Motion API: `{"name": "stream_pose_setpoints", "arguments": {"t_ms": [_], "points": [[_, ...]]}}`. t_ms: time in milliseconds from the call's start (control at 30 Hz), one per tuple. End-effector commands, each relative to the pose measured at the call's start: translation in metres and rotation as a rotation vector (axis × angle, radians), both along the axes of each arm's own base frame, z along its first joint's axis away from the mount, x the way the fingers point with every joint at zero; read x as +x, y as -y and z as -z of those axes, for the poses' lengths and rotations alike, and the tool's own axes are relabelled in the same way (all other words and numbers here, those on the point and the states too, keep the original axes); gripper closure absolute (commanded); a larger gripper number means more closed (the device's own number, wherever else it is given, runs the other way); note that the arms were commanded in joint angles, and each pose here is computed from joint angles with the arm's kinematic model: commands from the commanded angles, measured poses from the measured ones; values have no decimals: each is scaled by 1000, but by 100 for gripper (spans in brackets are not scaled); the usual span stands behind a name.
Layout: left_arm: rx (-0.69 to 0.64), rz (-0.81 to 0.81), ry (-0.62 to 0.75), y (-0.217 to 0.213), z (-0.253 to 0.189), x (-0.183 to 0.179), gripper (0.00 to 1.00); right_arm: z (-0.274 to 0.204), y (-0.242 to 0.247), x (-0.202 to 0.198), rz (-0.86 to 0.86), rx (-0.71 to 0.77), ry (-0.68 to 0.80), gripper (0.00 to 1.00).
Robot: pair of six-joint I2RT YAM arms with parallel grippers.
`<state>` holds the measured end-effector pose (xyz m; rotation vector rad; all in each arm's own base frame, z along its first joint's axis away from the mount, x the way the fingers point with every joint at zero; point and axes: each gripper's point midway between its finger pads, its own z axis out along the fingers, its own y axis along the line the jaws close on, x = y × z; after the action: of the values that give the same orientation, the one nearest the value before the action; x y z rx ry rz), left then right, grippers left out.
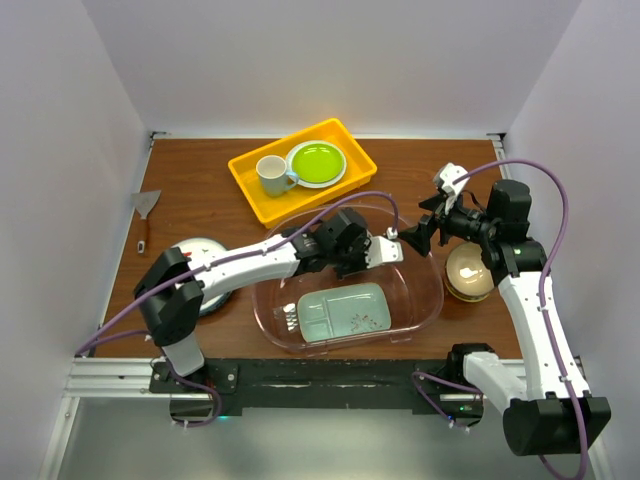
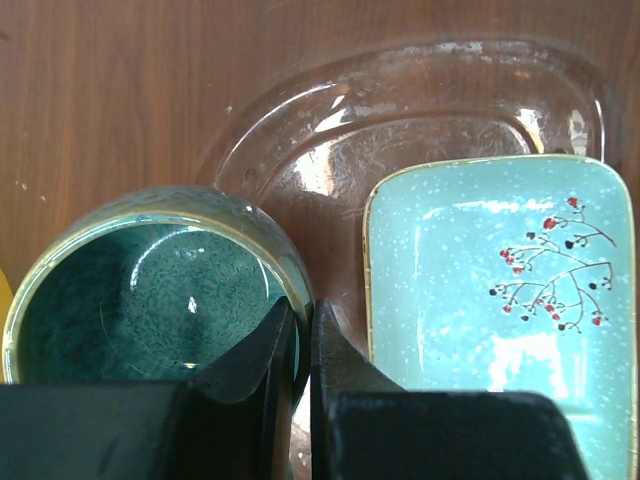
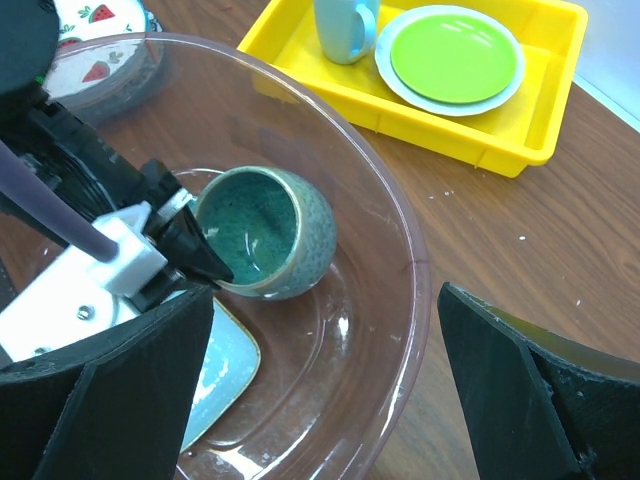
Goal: Place the mixed dishes into the plastic bin
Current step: Place the cup in the plastic bin.
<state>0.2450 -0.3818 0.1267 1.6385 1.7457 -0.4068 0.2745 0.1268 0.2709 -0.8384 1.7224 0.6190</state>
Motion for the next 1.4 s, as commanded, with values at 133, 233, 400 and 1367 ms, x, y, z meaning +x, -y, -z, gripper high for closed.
{"name": "stream_pose_setpoints", "arguments": {"t_ms": [133, 233, 400, 1367], "points": [[-98, 37, 118, 27, -16, 23, 100, -12, 3, 3, 8, -11, 51, 1], [-90, 38, 89, 27, -5, 20, 100, -13, 3, 3, 9, -12, 52, 1], [-89, 36, 61, 27, 5, 16, 95, -12, 3, 3, 7, -11, 51, 1], [-311, -110, 142, 11, -78, 18, 23, -13, 4, 3, 13, -12, 51, 1]]}}
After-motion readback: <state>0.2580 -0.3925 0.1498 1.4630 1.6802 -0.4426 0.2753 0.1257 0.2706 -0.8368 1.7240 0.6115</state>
